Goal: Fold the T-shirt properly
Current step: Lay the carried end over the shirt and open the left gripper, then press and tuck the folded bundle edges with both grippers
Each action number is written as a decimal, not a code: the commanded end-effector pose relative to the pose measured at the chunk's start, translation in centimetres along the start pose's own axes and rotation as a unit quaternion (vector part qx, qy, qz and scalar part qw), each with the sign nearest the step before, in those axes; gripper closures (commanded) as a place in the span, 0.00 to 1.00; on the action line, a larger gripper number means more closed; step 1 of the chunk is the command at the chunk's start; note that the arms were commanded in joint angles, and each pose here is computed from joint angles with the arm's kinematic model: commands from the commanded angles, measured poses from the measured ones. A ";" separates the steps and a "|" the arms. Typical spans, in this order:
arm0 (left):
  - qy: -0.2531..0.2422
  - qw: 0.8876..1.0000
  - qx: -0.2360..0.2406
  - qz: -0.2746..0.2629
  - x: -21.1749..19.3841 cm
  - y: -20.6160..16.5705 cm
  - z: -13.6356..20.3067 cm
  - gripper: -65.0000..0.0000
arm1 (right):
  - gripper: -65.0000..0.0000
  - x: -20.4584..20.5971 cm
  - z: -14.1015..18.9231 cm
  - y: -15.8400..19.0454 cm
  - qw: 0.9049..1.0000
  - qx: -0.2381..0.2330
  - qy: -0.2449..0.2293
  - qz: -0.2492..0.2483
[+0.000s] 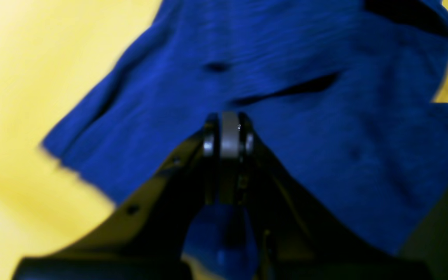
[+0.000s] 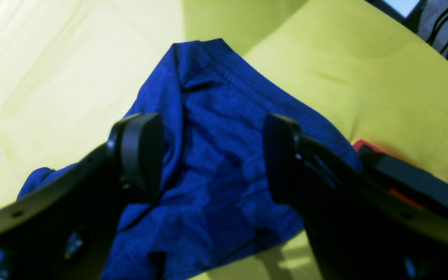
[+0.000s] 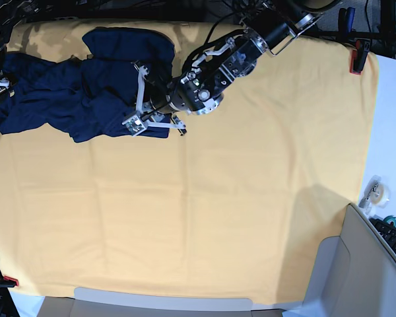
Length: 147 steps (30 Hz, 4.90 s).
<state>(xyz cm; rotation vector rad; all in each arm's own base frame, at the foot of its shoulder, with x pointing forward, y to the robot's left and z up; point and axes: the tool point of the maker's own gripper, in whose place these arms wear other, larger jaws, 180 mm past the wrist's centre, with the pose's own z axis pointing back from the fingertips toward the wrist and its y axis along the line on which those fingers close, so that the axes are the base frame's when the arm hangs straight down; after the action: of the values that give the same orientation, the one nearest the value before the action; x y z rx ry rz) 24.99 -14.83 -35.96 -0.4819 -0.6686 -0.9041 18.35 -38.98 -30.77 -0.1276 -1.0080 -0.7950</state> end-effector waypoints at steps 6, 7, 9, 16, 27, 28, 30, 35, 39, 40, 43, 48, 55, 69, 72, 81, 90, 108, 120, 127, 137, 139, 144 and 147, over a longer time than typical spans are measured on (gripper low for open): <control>-0.022 0.999 0.036 -0.027 2.4 0.3 -0.4 1.00 | 0.40 1.5 0.2 0.4 1.000 0.007 -0.024 0.006; -0.022 0.999 0.037 -0.028 2.5 0.3 -0.7 1.00 | 0.40 1.5 0.2 0.4 1.000 0.007 -0.024 0.006; -0.028 0.999 0.037 -0.027 2.7 0.0 -1.1 1.00 | 0.40 1.5 0.3 0.3 1.000 0.006 -0.024 0.007; -0.035 0.999 0.010 -0.023 3.5 -2.5 -3.0 1.00 | 0.40 1.5 0.3 0.2 1.000 0.005 -0.025 0.007; -0.067 0.996 -0.018 -0.053 4.0 -4.9 -4.6 1.00 | 0.40 1.2 0.4 0.0 1.000 0.003 -0.021 0.009; -0.075 0.996 -0.017 -0.052 4.3 -4.8 -4.6 1.00 | 0.40 1.2 0.4 0.0 1.000 0.003 -0.020 0.009; -0.094 0.994 -0.013 -0.056 5.4 -4.3 -4.4 1.00 | 0.40 1.1 0.4 0.0 1.000 0.003 -0.019 0.010; -0.120 0.991 -0.006 -0.066 7.1 -3.7 -3.9 1.00 | 0.40 1.1 0.4 0.0 1.000 0.003 -0.019 0.010; -0.144 0.987 -0.007 -0.073 8.6 -3.9 -3.1 1.00 | 0.40 1.0 0.4 -0.1 1.000 0.002 -0.017 0.010; -0.155 0.985 -0.008 -0.073 9.0 -3.9 -3.0 1.00 | 0.40 0.8 0.4 -0.1 1.000 0.002 -0.016 0.008; -0.189 0.980 -0.017 -0.064 9.7 -4.2 -3.1 1.00 | 0.40 0.3 0.5 0.0 1.000 0.003 -0.011 0.002; -0.259 0.964 -0.063 0.023 10.8 -4.4 -3.4 1.00 | 0.40 0.0 0.5 0.1 1.000 0.003 -0.010 -0.001; -0.286 0.952 -0.085 0.066 12.1 -4.0 -2.2 1.00 | 0.40 1.0 1.5 3.5 0.995 0.086 -0.031 0.048; -0.310 0.945 -0.009 0.104 9.4 2.7 4.7 1.00 | 0.54 -3.0 4.3 15.2 0.946 0.291 0.057 0.128; -0.291 0.949 0.017 0.122 7.4 4.8 4.8 1.00 | 0.92 -3.7 4.6 16.8 0.937 0.317 0.069 0.132; -0.271 0.953 0.028 0.130 5.1 5.5 4.7 1.00 | 1.00 -7.1 6.0 20.9 0.906 0.379 0.110 0.155; -0.268 0.951 0.044 0.147 4.3 6.8 5.0 1.00 | 1.00 -11.4 5.1 20.5 0.911 0.312 0.169 0.211; -0.265 0.952 0.043 0.149 4.1 6.7 4.9 1.00 | 1.00 -7.5 0.8 15.8 0.921 0.147 0.105 0.346; -0.255 0.954 0.045 0.152 2.9 6.7 4.8 1.00 | 1.00 -9.5 3.4 19.8 0.916 0.270 0.138 0.263; -0.248 0.956 0.051 0.148 2.1 7.1 4.9 1.00 | 1.00 -11.6 4.0 18.8 0.907 0.275 0.173 0.268; -0.250 0.955 0.051 0.148 2.3 7.0 5.0 1.00 | 1.00 -12.3 1.3 16.4 0.908 0.227 0.193 0.295; -0.251 0.955 0.050 0.148 2.4 7.0 5.0 1.00 | 1.00 -11.8 0.5 15.1 0.908 0.194 0.185 0.321; -0.250 0.956 0.047 0.148 2.3 6.8 4.9 1.00 | 1.00 -8.2 -0.9 13.5 0.903 0.105 0.125 0.397; -0.245 0.956 0.047 0.156 1.6 6.5 4.8 1.00 | 1.00 -6.4 -0.8 13.6 0.907 0.078 0.093 0.404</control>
<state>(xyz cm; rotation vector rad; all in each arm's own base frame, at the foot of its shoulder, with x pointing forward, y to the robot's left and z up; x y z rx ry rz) 29.26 -8.88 -33.55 -0.6871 -1.0052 -0.4557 25.18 -25.76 -34.19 -0.2766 -0.6832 0.0288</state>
